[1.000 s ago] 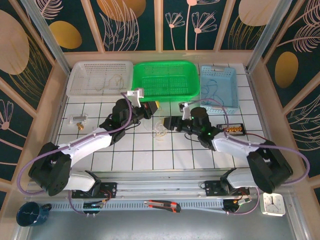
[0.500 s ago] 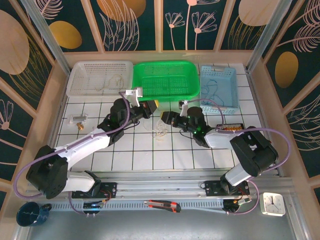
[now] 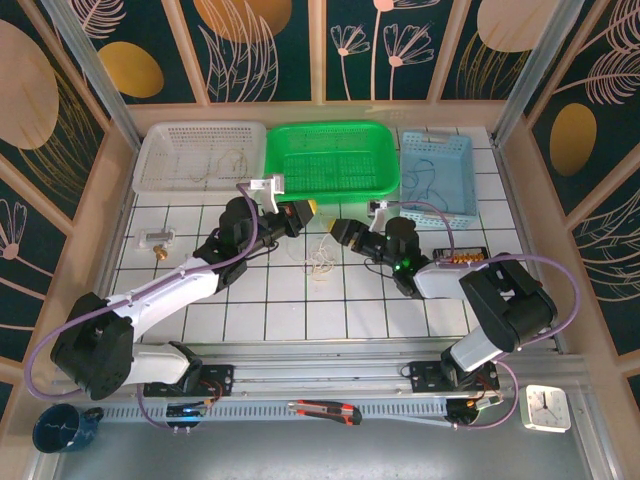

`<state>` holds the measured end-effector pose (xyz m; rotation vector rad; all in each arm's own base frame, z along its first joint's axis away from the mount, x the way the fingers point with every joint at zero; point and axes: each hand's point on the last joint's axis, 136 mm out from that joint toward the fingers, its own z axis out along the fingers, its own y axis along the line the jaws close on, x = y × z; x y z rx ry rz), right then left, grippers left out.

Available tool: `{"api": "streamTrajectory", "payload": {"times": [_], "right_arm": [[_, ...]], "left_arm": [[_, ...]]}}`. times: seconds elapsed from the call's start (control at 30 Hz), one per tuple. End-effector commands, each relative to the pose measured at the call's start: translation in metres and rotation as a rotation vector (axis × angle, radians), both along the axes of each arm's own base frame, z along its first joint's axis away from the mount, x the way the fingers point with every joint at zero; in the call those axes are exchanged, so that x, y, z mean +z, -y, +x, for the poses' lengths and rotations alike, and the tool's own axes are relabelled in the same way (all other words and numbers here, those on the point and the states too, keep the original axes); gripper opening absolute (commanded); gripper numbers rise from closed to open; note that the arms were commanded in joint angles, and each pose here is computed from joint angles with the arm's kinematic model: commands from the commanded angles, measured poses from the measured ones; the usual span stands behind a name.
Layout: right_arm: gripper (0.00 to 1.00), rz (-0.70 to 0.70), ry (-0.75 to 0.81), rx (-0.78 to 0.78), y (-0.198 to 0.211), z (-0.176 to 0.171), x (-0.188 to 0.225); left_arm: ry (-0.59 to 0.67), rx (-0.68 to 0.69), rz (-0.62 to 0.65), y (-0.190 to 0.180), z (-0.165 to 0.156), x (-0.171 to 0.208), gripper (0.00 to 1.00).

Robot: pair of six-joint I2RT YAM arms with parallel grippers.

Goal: Untangle the cables

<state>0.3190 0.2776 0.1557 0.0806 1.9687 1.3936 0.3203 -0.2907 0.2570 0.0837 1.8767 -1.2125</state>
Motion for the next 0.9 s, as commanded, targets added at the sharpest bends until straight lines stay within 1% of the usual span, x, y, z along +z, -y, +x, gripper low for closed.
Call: {"api": "streamTrajectory", "payload": {"times": [0.0, 0.13, 0.3, 0.43, 0.5, 0.73, 0.83, 0.87], "right_arm": [[0.62, 0.048, -0.005, 0.0, 0.002, 0.002, 0.002], [0.6, 0.045, -0.037, -0.005, 0.0, 0.005, -0.015], [0.53, 0.033, -0.102, -0.023, 0.001, 0.006, -0.046], [0.48, 0.048, -0.143, -0.031, 0.004, 0.003, -0.062], [0.48, 0.056, -0.157, -0.029, 0.004, 0.001, -0.066], [0.46, 0.057, -0.173, -0.022, 0.007, -0.007, -0.073], [0.46, 0.054, -0.17, -0.018, 0.008, -0.009, -0.071], [0.46, 0.053, -0.167, -0.016, 0.008, -0.009, -0.07]], "left_arm": [[0.039, -0.029, -0.037, 0.002, -0.008, 0.025, 0.0], [0.068, -0.048, -0.074, 0.004, -0.011, 0.047, 0.0], [0.109, -0.073, -0.118, 0.005, -0.017, 0.078, 0.0], [0.134, -0.087, -0.142, 0.005, -0.021, 0.095, 0.0], [0.145, -0.085, -0.145, 0.003, -0.022, 0.101, 0.0], [0.182, -0.057, -0.131, -0.003, -0.022, 0.114, 0.0], [0.214, -0.013, -0.095, -0.009, -0.018, 0.123, 0.0], [0.215, 0.005, -0.069, -0.012, -0.015, 0.12, 0.0]]}}
